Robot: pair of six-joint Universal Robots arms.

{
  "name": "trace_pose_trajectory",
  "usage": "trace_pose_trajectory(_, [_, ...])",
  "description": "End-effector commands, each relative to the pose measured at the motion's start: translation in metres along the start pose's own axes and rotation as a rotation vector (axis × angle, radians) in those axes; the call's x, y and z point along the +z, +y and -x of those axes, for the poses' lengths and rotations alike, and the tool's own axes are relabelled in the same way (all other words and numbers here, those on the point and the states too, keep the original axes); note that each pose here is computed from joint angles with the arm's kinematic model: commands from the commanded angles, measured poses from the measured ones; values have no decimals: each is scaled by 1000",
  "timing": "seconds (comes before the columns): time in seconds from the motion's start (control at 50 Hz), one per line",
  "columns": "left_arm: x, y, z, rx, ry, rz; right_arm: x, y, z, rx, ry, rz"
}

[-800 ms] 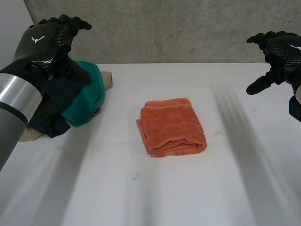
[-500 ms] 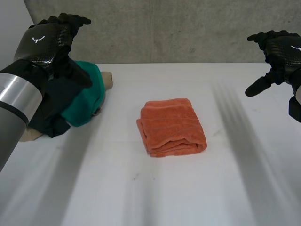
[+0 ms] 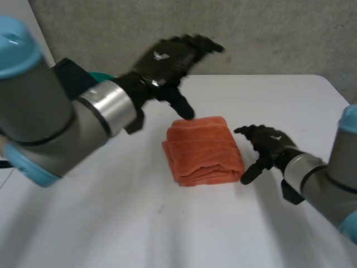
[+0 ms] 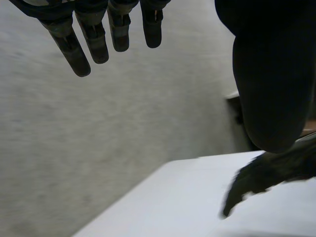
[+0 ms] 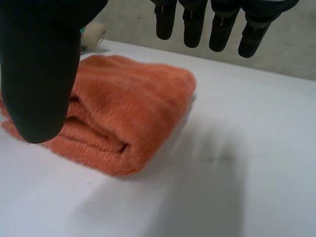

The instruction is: Fold the laundry.

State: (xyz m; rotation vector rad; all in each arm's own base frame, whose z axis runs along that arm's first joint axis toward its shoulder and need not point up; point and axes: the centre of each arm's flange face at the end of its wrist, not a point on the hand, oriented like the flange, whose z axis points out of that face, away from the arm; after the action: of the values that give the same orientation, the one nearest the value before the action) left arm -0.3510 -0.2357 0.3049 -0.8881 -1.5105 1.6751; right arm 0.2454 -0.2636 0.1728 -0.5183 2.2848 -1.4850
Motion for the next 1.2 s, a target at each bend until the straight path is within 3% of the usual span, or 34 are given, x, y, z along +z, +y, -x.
trace_pose_trajectory(0.02, [17,33,-30,37,108,58,26,25,5,12,-41,-12])
trace_pose_trajectory(0.12, [19,40,-40,80,124,65,37,31,7,-2,-54,-31])
trace_pose_trajectory(0.42, [22,44,-35,85,68,70,70,50,13,-23,-79,-17])
trace_pose_trajectory(0.66, [23,37,-41,88,80,52,99,11,2,-114,-40,-255])
trace_pose_trajectory(0.8, [22,25,-46,95,88,23,138,-16,-94,-194,258,-320])
trace_pose_trajectory(0.98, [21,2,-46,116,84,-36,163,-44,-221,-206,511,-401])
trace_pose_trajectory(1.12, [22,-2,-48,118,87,-47,170,-56,-282,-224,575,-441])
trace_pose_trajectory(1.2, [22,-2,-49,119,91,-47,171,-63,-289,-253,550,-471])
